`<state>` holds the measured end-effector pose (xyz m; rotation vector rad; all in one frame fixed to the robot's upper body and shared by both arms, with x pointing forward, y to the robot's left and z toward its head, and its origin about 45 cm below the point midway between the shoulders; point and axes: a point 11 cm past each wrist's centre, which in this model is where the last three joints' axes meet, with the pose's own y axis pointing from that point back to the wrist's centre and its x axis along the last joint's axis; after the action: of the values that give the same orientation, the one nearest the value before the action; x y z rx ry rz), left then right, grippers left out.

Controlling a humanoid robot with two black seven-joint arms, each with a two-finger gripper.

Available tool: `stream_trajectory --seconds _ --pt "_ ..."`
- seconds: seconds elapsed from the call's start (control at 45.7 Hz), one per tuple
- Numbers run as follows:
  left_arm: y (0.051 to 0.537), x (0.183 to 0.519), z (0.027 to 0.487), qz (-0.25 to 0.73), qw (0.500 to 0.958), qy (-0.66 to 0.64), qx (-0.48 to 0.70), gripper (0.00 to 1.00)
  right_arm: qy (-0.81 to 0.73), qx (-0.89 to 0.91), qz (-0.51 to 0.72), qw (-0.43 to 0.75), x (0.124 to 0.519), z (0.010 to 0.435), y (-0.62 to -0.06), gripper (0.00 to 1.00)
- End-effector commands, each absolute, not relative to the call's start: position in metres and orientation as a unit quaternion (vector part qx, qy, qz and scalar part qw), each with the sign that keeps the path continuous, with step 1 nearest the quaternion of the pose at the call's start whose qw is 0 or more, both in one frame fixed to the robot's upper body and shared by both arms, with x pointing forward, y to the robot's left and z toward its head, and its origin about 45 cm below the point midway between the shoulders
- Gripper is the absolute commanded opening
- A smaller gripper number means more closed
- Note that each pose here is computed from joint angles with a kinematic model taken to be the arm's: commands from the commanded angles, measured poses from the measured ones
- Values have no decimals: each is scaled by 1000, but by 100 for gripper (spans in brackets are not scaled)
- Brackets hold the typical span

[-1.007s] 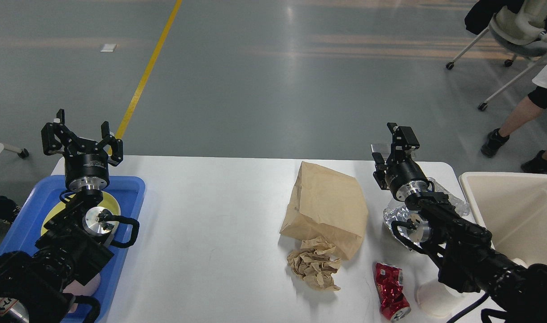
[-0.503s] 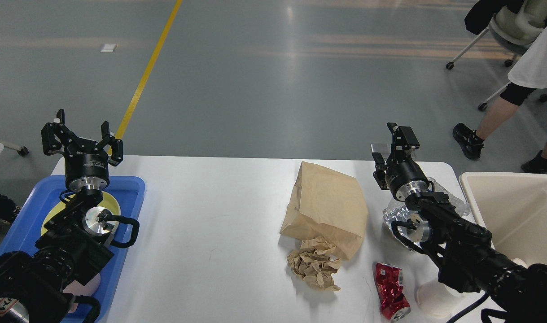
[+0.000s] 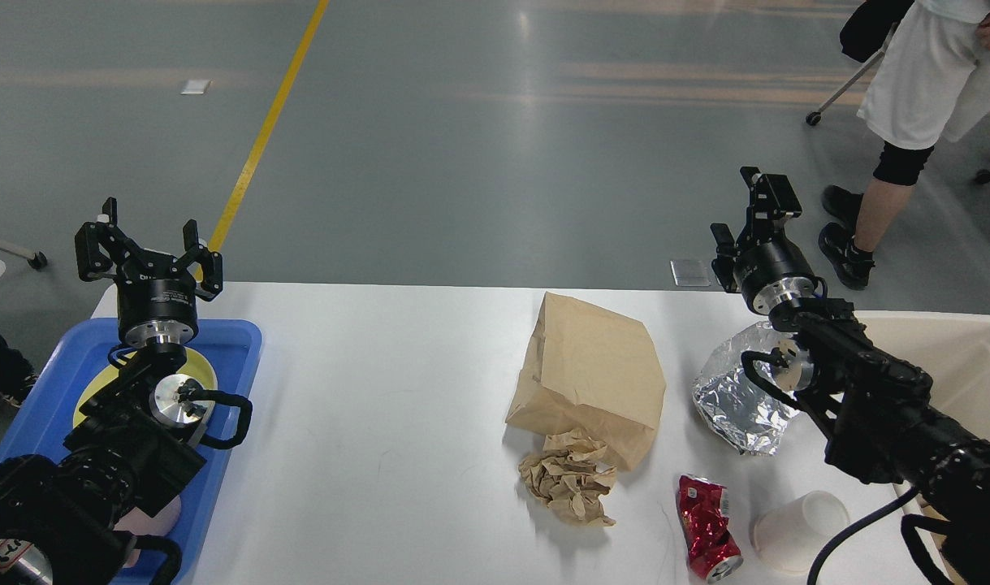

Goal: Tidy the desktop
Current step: 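Raise the right gripper up from beside the foil wrapper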

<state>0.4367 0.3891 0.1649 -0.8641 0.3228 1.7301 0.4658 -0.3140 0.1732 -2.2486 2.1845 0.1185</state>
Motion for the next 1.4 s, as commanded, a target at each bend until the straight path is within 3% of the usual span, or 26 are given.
stream_trajectory --seconds 0.0,0.328,0.635,0.766,1.138,1.247,1.379 --pt "389 437 165 733 557 137 -366 96 698 -715 35 6 468 178 -317 100" --pt "389 437 165 732 557 137 -367 96 700 -713 42 1 463 168 -315 100" --pt "389 436 165 729 559 138 -369 96 701 -713 25 8 472 185 -317 100" --pt "389 436 165 729 559 138 -369 96 712 -702 0 10 478 207 -344 100" --pt "388 436 165 729 560 138 -370 96 685 -729 5 17 479 211 -336 100" --pt "388 436 165 729 560 138 -370 96 650 -760 -14 -11 486 219 -323 100" --pt "388 436 165 729 560 138 -370 96 574 -802 -82 -147 493 220 -298 100"
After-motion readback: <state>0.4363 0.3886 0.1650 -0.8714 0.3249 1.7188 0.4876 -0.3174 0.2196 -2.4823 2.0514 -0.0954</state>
